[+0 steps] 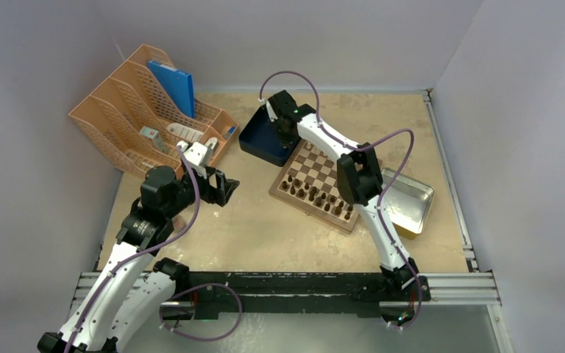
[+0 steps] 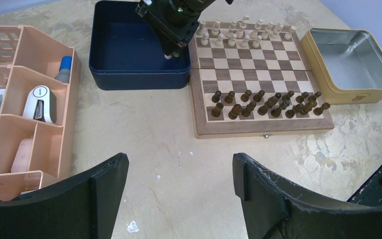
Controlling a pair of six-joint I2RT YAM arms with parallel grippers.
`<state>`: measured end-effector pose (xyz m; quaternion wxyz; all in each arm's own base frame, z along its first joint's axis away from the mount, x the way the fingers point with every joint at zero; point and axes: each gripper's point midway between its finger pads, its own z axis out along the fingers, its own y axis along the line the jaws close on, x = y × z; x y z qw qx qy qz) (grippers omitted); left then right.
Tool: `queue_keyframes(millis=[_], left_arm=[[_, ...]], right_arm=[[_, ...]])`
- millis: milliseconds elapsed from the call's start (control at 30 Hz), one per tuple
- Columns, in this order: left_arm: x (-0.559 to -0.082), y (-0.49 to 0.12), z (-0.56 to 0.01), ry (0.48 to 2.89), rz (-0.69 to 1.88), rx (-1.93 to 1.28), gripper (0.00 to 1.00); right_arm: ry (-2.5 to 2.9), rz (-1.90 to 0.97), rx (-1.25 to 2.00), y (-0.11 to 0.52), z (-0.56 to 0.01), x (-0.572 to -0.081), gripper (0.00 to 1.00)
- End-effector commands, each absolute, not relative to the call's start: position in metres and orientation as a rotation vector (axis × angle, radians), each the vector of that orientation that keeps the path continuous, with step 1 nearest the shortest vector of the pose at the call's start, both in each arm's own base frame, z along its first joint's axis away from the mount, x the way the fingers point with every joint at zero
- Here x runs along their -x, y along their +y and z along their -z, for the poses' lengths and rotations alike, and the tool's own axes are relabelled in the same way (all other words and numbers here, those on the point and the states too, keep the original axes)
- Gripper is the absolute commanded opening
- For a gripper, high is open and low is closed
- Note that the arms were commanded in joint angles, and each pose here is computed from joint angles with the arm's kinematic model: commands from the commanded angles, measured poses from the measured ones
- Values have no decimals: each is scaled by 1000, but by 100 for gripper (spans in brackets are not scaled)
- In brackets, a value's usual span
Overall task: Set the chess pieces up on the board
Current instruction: Pick up the chess piece from the storage box, then place the chess piece on the chessboard.
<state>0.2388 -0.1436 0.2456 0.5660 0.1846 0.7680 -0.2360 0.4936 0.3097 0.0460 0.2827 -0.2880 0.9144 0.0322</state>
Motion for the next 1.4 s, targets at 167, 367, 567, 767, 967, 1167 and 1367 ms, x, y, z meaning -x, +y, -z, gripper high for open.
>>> queue_keyframes(millis=[167,367,567,767,967,1167,1367], left_arm=[[-241,-143,-272,1727,540,-439,76],[-241,-143,-272,1726,540,-439,76],[-240,-144,-272,1725,546,-442,76],[-240,-146,-272,1727,560,-447,76],[-238,-148,-271,1727,569,-455,76],[-235,-153,-273,1717,602,-473,76],[-231,-161,-273,1710,656,-501,76]], right_arm=[[2267,-153,699,325,-130,-507,13],[2238,-188,667,325,-156,-503,13],[2252,-228,570,319,-173,-489,12],[2279,-165,386,288,-187,-470,11],[2306,-118,243,255,-190,-440,11],[2339,-72,122,217,-174,-413,12],[2392,-15,-7,173,-154,-395,11]])
